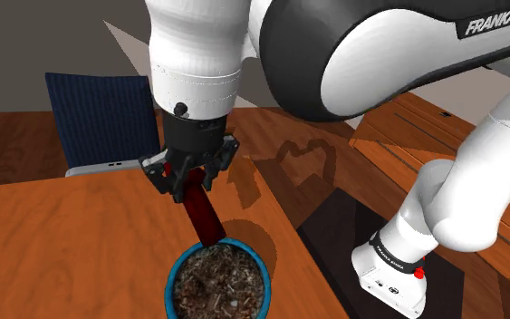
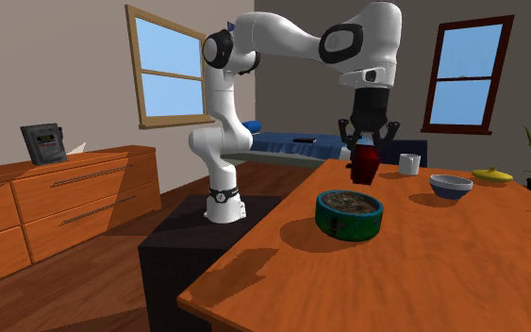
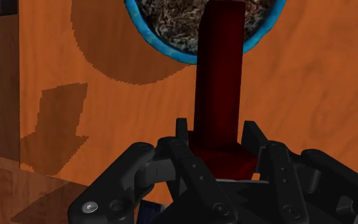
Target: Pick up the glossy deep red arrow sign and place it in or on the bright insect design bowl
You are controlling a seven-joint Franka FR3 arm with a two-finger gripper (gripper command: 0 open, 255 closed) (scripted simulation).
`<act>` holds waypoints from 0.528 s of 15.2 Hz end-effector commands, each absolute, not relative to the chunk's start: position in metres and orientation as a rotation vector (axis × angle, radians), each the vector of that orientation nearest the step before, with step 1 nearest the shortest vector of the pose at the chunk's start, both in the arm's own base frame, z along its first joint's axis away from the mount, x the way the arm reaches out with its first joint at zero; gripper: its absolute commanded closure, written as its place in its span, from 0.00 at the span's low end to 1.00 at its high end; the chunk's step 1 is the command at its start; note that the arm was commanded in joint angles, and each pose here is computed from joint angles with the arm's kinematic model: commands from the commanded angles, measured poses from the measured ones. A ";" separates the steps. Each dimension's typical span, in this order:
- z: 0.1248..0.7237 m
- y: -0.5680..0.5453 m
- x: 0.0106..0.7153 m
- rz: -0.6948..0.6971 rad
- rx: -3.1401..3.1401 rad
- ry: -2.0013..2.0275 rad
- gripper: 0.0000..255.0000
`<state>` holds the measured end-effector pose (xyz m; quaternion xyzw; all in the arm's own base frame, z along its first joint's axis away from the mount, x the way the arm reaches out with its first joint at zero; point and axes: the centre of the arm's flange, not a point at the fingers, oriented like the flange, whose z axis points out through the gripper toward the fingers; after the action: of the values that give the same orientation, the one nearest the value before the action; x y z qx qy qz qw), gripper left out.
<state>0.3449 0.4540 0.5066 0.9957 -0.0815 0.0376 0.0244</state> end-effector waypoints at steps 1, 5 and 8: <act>0.509 0.457 0.318 0.116 3.080 -0.253 1.00; 0.513 0.459 0.265 0.116 3.080 -0.253 1.00; 0.510 0.460 0.240 0.116 3.080 -0.253 1.00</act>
<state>0.2472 0.4592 0.5128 0.9957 -0.0812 0.0378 0.0243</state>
